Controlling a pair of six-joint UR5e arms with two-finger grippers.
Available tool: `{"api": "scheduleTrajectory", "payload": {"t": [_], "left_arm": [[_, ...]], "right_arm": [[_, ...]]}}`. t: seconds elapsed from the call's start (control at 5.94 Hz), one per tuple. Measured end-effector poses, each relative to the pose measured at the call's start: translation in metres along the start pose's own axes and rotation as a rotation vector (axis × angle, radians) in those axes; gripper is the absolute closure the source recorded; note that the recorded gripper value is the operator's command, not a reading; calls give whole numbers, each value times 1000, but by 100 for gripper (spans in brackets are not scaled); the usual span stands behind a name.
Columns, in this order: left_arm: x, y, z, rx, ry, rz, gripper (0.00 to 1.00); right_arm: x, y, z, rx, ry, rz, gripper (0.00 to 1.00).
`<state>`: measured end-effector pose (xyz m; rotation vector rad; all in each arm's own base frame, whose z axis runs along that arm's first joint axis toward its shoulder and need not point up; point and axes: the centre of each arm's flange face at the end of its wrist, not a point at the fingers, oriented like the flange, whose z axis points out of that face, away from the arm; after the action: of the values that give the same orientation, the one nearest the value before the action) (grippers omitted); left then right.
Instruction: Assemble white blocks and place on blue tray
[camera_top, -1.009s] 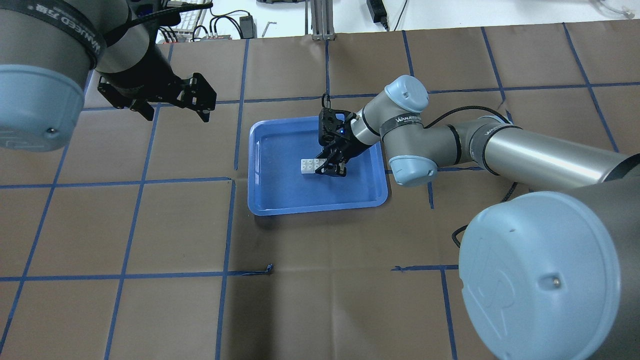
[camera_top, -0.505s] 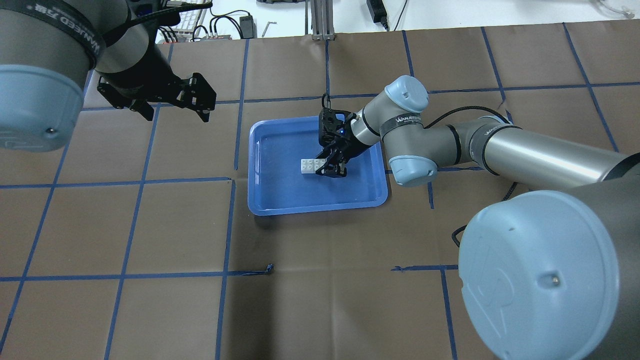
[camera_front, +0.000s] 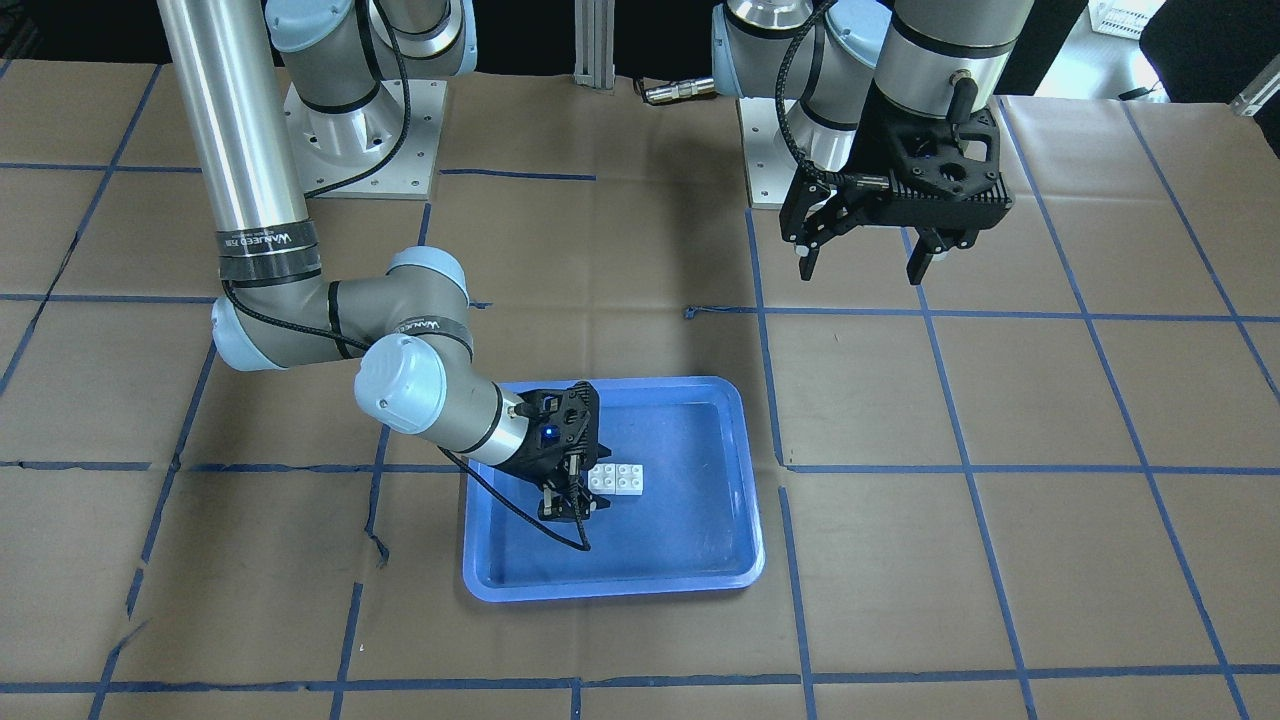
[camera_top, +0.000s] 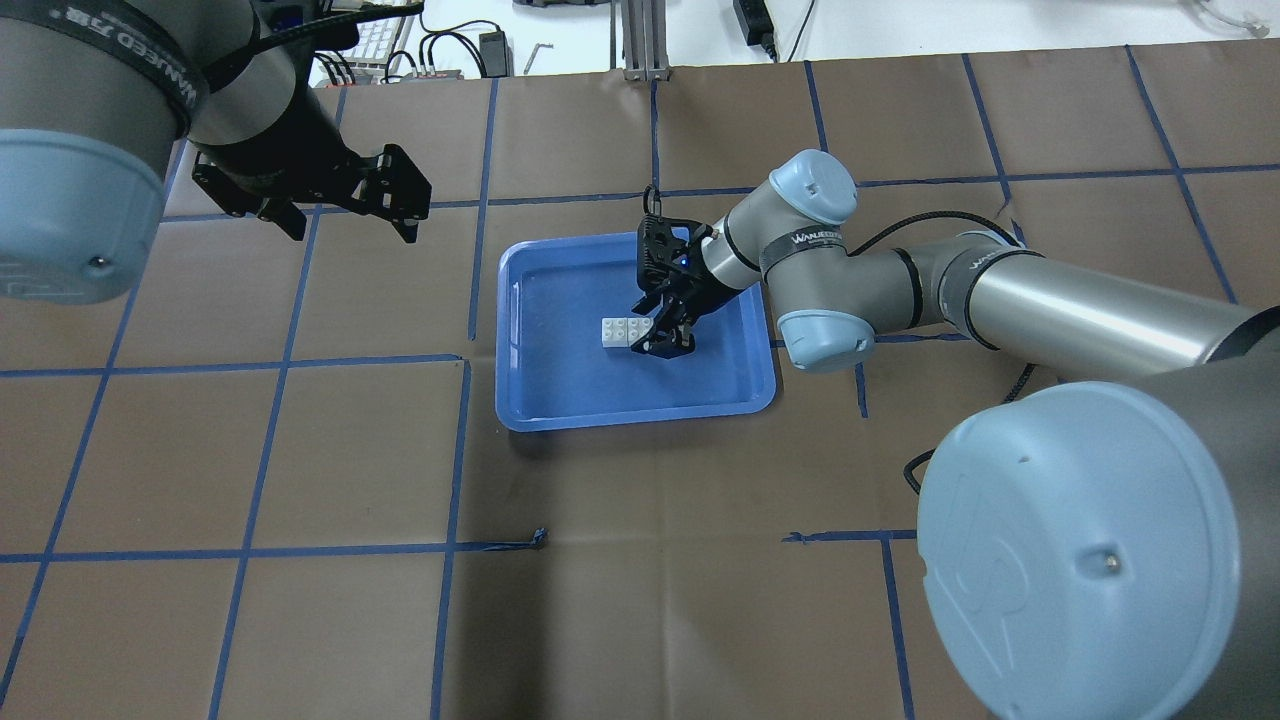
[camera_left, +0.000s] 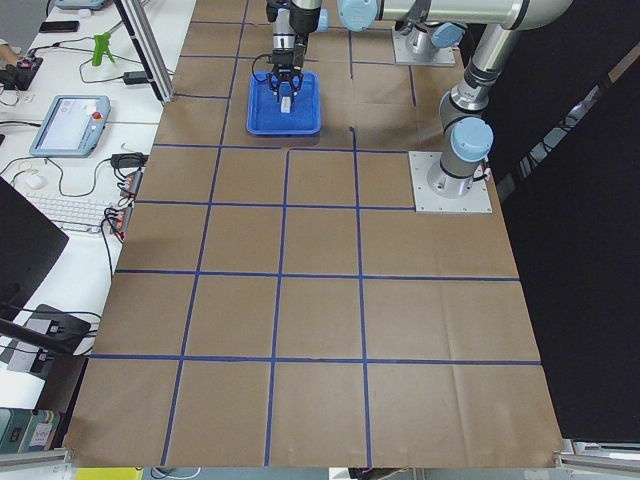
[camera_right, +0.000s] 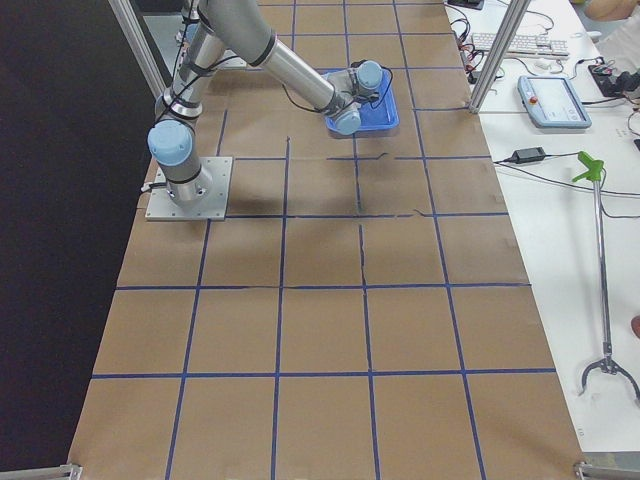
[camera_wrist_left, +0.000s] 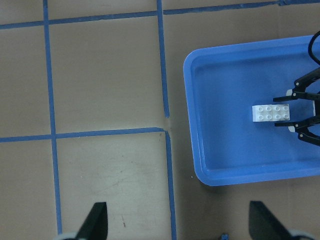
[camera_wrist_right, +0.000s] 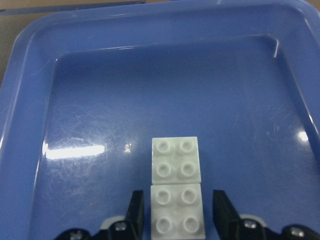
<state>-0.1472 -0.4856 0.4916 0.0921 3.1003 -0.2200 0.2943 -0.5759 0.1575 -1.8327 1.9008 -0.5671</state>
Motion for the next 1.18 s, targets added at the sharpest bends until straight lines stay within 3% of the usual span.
{"api": "scheduleTrajectory", "payload": {"t": [0.34, 0.5, 1.01, 1.18], "left_arm": [[-1, -1, -1, 3, 0, -1, 1], [-1, -1, -2, 4, -1, -2, 1], [-1, -1, -2, 3, -2, -2, 1], [-1, -1, -1, 3, -2, -2, 1]], "right_arm": [[6, -11, -29, -28, 37, 69, 0], [6, -14, -55, -79, 49, 116, 0], [-9, 1, -168, -298, 116, 350, 0], [-16, 9, -211, -340, 141, 407, 0]]}}
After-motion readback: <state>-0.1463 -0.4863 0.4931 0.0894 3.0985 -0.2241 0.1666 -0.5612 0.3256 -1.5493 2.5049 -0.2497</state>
